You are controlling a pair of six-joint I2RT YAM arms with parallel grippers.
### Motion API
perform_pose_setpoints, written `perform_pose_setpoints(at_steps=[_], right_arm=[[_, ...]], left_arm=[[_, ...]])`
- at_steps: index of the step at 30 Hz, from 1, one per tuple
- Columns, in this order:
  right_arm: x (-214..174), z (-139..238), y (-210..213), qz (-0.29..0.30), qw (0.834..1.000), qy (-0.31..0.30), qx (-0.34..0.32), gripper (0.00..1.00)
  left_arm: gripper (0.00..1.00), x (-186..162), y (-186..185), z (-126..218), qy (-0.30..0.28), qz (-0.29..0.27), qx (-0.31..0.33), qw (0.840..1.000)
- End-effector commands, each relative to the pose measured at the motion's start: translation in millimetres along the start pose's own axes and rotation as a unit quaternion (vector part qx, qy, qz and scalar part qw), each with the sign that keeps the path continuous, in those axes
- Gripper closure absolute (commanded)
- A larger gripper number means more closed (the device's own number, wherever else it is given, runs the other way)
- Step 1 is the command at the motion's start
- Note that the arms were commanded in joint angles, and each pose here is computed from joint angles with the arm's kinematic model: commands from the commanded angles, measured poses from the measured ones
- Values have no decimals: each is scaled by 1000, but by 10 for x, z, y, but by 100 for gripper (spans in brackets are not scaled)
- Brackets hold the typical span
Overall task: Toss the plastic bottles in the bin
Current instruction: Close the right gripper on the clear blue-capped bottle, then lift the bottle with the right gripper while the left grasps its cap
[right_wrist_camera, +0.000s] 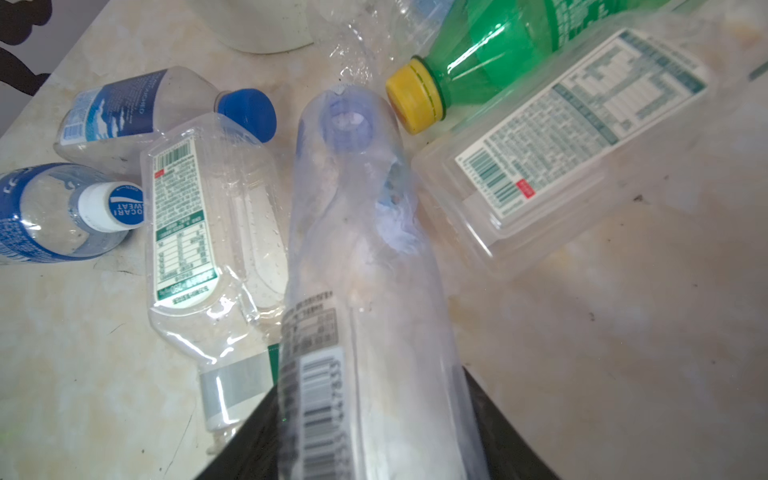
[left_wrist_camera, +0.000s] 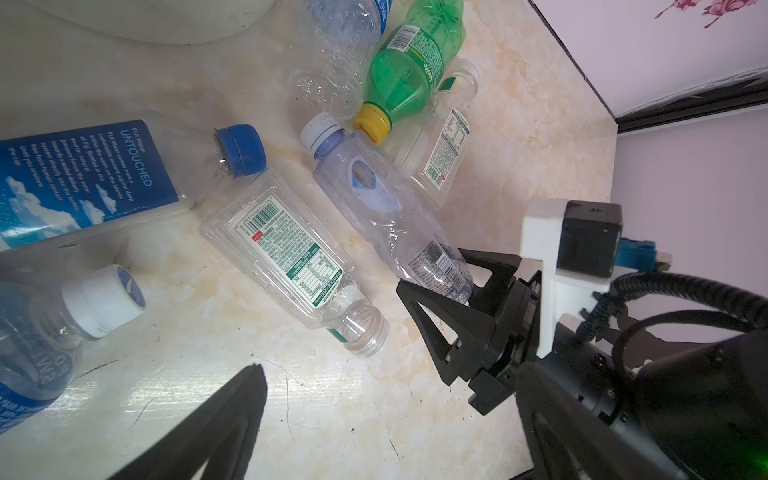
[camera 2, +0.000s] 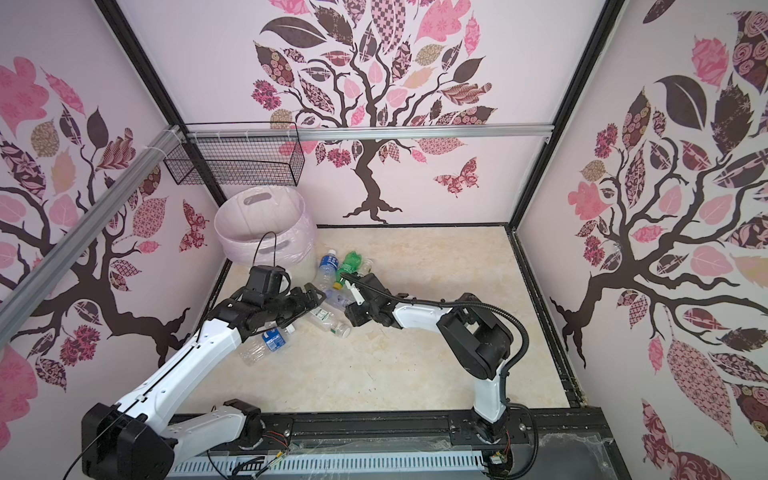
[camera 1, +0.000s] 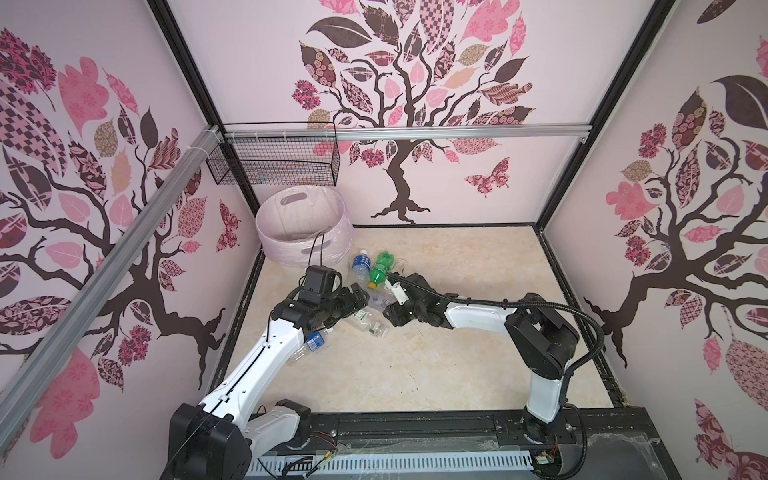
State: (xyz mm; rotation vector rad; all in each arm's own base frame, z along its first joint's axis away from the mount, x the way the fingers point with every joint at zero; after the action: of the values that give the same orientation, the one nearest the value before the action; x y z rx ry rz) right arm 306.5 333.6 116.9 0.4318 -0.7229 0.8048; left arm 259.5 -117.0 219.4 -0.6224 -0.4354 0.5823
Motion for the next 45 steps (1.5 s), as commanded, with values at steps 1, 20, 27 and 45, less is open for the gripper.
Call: perform_pose_setpoints(at_steps=[1,20,27,45], right_arm=[[183,253,44,3,1000,-28,-6,42],[591,753,75,1,995,-96,-16,47],[808,1051,116,-1,990,-139,-14,47],[1077,1563,234,5,972,-234,16,47]], left_arm=[[3,58,-91,41,-13,7,-19,1000],[3,191,-356,29,-16,95,-72,993],[4,350,-634,-27,-16,140,-114,983],[10,463,-1117,-202,5,179,-175,968]])
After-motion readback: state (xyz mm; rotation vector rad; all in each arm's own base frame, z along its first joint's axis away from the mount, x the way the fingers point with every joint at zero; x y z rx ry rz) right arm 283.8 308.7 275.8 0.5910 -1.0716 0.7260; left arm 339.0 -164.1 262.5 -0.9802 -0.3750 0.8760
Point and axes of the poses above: each gripper's point midway between its finger pads, its own z axis back along the fingers, its own y axis along the line the jaws close on, x = y × z, the point moved 6 cm from there along z, back along the fingers, and after that the axes turned 15 degrees about z, right-handed, at the moved point
